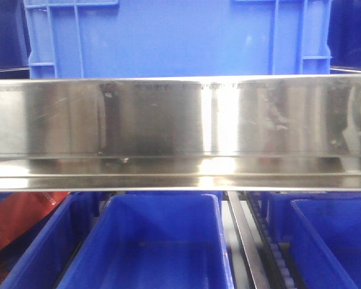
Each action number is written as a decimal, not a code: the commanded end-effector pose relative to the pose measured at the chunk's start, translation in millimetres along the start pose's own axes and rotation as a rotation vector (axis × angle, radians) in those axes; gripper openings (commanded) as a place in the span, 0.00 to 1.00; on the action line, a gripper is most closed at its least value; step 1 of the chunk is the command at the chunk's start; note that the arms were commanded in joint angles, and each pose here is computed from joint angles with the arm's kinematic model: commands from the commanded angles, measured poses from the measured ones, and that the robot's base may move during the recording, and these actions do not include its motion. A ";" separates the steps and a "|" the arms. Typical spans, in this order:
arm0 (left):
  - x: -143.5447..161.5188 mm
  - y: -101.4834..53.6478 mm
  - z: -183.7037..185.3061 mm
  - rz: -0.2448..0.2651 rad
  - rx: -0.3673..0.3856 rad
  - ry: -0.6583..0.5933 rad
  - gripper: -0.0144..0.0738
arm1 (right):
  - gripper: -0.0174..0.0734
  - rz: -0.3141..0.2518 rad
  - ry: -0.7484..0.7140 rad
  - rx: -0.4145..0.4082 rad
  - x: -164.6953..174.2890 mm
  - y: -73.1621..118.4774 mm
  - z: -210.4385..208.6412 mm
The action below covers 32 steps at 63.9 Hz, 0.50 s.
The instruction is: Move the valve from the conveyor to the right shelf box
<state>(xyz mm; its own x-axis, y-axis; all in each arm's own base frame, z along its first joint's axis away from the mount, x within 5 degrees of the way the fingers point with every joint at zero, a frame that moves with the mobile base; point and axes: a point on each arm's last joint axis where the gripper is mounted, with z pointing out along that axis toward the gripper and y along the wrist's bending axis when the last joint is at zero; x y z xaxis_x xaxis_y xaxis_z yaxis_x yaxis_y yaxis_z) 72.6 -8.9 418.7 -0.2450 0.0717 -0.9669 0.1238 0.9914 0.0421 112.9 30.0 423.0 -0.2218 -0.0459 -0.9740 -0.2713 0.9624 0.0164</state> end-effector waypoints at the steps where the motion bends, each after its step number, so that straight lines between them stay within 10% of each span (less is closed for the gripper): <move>1: -6.7 -0.3 -2.7 -0.005 0.004 -0.063 0.04 | 0.02 -0.002 -0.101 0.010 -12.2 -0.5 -5.4; 32: -6.7 -0.3 -2.7 -0.005 0.004 -0.063 0.04 | 0.02 -0.002 -0.101 0.010 -12.2 -0.5 -5.4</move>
<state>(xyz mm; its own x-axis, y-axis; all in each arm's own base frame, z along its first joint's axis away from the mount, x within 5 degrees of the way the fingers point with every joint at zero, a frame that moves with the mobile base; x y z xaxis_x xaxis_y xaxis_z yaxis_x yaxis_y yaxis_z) 72.6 -8.9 418.7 -0.2450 0.0717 -0.9669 0.1238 0.9914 0.0421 112.9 30.0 423.0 -0.2218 -0.0459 -0.9740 -0.2713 0.9624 0.0164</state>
